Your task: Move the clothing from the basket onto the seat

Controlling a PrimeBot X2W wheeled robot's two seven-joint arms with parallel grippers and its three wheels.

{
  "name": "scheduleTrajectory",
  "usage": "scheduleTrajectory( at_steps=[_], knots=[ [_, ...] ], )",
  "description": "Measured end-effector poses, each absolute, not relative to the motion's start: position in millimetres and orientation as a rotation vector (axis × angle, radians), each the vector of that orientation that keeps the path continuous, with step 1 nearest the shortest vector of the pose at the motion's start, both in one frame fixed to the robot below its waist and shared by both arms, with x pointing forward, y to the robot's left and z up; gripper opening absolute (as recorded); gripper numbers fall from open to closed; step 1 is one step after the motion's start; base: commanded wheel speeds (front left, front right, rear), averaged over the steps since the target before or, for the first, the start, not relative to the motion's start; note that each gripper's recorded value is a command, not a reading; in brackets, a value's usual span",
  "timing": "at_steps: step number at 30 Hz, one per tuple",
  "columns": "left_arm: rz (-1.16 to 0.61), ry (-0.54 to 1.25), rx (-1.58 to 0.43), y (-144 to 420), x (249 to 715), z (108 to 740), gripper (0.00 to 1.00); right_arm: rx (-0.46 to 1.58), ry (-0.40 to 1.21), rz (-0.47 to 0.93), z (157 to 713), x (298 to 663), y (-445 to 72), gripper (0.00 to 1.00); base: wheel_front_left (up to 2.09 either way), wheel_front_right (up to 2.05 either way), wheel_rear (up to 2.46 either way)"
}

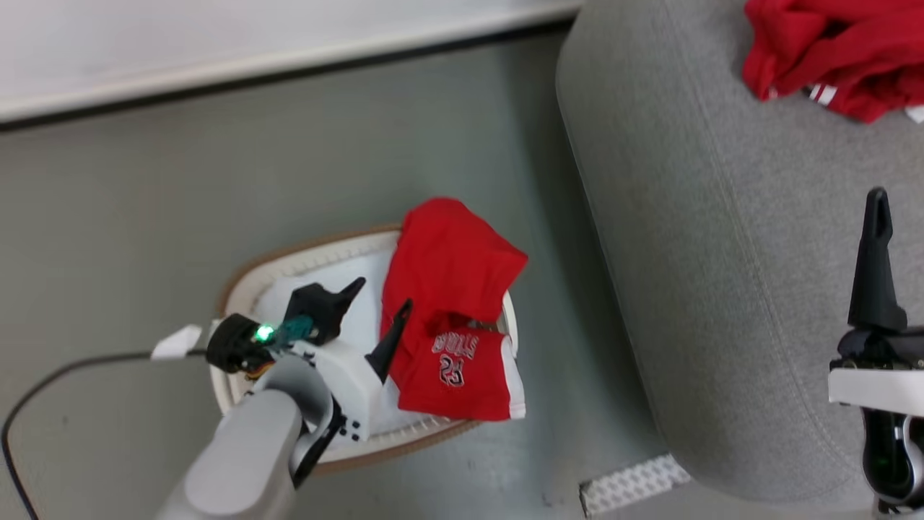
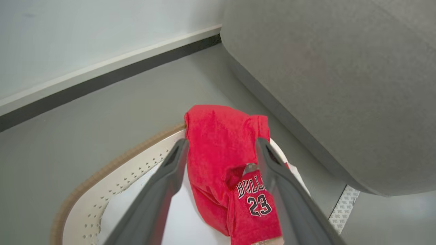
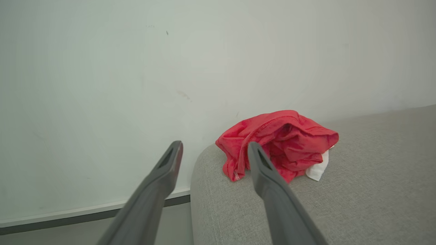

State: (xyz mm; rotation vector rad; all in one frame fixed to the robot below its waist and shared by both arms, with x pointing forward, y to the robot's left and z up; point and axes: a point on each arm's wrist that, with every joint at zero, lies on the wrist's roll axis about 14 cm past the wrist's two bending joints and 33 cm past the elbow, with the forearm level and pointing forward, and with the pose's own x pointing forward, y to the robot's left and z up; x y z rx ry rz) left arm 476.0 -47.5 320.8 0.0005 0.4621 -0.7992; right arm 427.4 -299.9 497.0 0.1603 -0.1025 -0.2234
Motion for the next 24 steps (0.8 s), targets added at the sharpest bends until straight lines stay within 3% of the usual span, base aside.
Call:
scheduleTrajectory(
  at_steps=[14, 24],
  knots=[
    [-0.995, 0.822, 0.095, -70.4, 461.0, 202.8, 1.00, 0.149, -0.058, -0.263, 462.2, 457.4, -302.2, 1.00, 0.00, 0.00, 0.00],
    [-1.091, 0.983, 0.075, -89.9, 438.0, 152.2, 1.00, 0.107, -0.050, -0.275, 454.0, 468.5, -310.6, 1.00, 0.00, 0.00, 0.00]
  ],
)
